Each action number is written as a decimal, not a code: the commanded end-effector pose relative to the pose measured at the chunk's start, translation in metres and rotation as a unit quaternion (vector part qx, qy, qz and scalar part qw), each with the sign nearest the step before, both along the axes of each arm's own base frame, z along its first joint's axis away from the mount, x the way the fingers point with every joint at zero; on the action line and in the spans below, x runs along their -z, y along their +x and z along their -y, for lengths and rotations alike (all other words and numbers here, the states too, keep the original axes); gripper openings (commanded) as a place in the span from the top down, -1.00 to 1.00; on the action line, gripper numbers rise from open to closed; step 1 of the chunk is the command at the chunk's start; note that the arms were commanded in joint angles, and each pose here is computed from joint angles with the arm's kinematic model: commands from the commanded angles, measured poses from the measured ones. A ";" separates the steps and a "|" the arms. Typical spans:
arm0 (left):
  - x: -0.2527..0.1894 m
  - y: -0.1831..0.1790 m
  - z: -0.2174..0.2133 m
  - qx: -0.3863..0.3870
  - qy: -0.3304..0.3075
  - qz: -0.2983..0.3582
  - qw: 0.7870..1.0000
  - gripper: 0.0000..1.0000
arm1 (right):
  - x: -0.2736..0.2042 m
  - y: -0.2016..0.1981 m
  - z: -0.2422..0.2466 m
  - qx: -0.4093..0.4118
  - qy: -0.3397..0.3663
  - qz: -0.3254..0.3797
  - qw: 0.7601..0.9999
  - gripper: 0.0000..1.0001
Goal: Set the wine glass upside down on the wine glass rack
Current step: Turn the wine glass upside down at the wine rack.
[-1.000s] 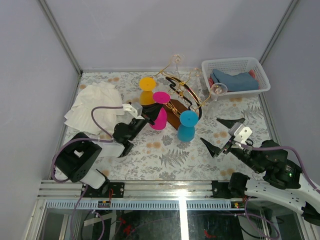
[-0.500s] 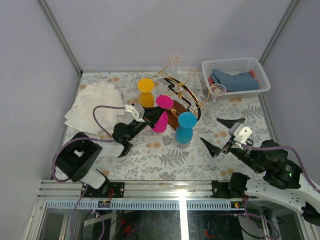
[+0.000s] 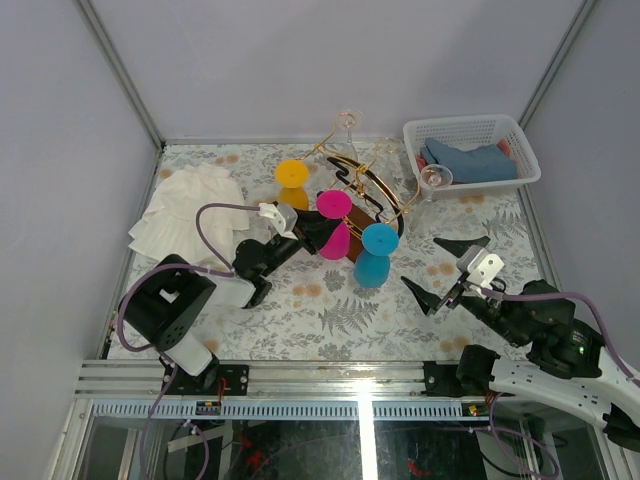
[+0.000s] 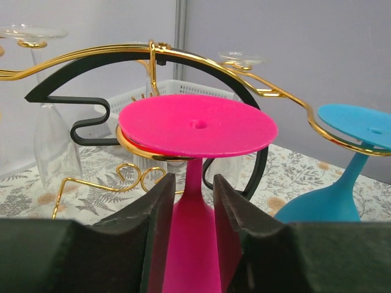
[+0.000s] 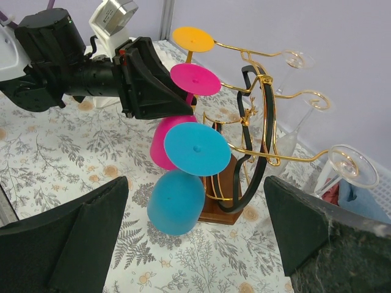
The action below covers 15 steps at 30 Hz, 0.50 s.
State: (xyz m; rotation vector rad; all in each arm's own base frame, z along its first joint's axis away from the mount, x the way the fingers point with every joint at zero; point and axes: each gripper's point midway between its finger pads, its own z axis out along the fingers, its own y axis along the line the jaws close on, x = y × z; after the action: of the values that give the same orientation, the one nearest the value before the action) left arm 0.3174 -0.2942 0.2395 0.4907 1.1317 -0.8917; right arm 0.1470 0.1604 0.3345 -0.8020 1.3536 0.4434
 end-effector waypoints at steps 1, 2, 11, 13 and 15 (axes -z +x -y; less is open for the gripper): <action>-0.009 0.002 -0.006 -0.018 -0.020 0.008 1.000 0.30 | -0.013 0.002 0.010 0.020 0.024 0.005 1.000 -0.99; -0.010 0.002 -0.008 -0.022 -0.022 0.007 0.999 0.21 | -0.013 0.002 0.010 0.021 0.024 0.005 0.999 -0.99; -0.005 -0.017 -0.034 -0.047 -0.031 -0.026 0.998 -0.28 | -0.011 0.004 0.009 0.027 0.027 -0.002 0.999 -0.99; -0.004 -0.023 -0.044 -0.059 -0.037 -0.037 0.997 -0.32 | -0.010 0.005 0.008 0.026 0.026 -0.002 0.999 -0.99; -0.004 -0.028 -0.054 -0.072 -0.045 -0.050 0.995 -0.40 | -0.009 0.002 0.005 0.014 0.021 0.002 1.000 -0.99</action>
State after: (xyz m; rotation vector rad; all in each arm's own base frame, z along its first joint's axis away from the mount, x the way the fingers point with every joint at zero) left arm 0.2943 -0.2605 0.2378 0.3870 1.1832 -0.8720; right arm 0.1494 0.1566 0.3351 -0.7718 1.3666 0.4351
